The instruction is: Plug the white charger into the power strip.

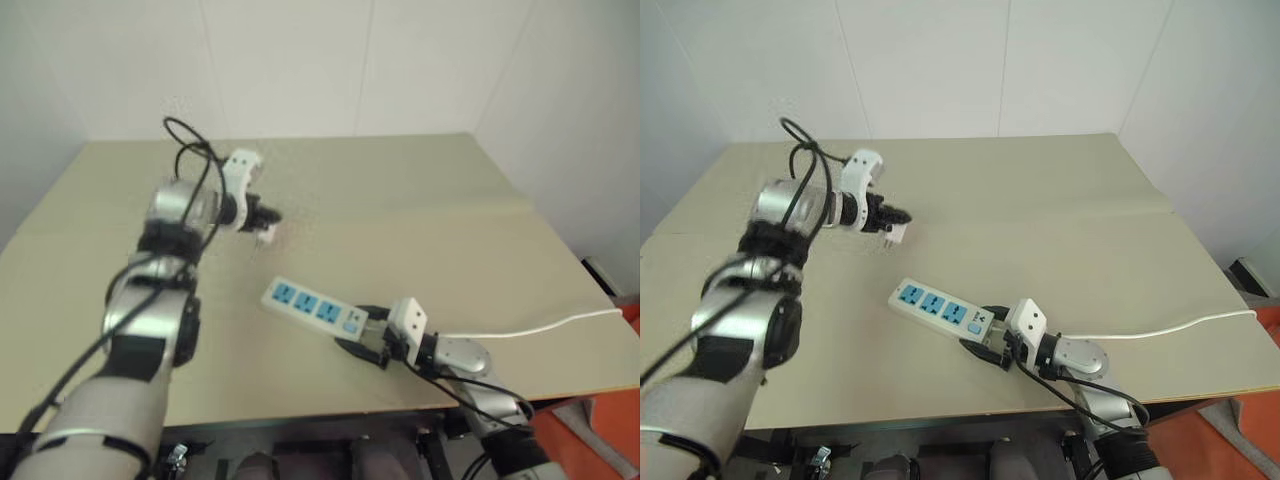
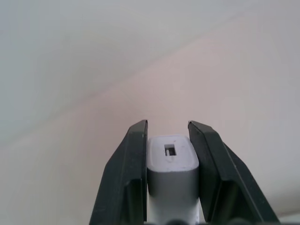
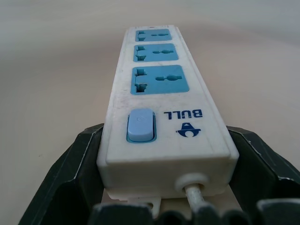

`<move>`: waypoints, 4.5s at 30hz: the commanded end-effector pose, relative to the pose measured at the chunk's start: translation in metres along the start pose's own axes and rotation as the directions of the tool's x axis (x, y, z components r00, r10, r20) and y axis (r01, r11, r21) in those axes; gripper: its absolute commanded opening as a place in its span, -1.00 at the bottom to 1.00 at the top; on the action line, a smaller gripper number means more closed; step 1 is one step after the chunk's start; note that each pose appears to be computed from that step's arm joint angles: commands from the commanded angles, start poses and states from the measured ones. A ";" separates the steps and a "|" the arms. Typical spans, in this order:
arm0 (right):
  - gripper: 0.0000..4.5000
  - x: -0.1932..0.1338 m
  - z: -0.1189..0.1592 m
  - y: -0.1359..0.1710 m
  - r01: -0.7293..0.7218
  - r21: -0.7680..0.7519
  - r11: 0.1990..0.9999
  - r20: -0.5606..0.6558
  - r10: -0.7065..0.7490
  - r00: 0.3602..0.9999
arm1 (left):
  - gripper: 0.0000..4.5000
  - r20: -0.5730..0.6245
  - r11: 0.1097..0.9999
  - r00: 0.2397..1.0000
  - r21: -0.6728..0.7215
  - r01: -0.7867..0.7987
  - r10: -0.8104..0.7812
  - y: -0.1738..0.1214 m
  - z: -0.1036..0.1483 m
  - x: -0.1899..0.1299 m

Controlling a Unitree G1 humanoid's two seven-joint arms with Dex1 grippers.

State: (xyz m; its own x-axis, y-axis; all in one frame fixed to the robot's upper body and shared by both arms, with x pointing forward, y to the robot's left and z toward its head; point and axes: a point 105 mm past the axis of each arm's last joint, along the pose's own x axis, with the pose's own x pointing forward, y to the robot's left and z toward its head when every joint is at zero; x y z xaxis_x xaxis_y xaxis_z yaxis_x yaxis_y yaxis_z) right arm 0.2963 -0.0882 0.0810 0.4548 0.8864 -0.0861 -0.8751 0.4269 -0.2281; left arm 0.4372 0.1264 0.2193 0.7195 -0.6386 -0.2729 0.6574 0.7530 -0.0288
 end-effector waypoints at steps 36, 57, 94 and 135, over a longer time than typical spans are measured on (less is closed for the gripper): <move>0.53 0.024 -0.009 -0.003 -0.356 -0.043 0.933 -0.054 0.354 0.934 | -0.55 0.312 0.534 0.453 0.262 0.804 -0.835 -0.126 -0.063 -0.050; 0.53 0.027 -0.008 0.004 -0.376 -0.039 0.926 -0.052 0.374 0.926 | -0.55 0.269 0.557 0.491 0.322 0.765 -0.829 -0.116 -0.090 -0.033; 0.53 0.032 -0.010 0.009 -0.372 -0.042 0.927 -0.050 0.370 0.928 | -0.55 0.254 0.608 0.552 0.349 0.713 -0.794 -0.094 -0.107 -0.054; 0.53 0.033 -0.009 0.007 -0.360 -0.068 0.931 -0.048 0.357 0.933 | -0.55 0.175 0.650 0.629 0.287 0.704 -0.758 -0.089 -0.156 -0.055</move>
State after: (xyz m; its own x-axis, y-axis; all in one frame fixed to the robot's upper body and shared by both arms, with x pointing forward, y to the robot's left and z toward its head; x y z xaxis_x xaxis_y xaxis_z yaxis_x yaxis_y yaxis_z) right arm 0.3106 -0.0563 0.0754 0.1361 0.9755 -0.1730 -0.9654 0.0914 -0.2442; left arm 0.3067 0.1042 0.1128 -0.0545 -0.9920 0.1137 0.9881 -0.0373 0.1489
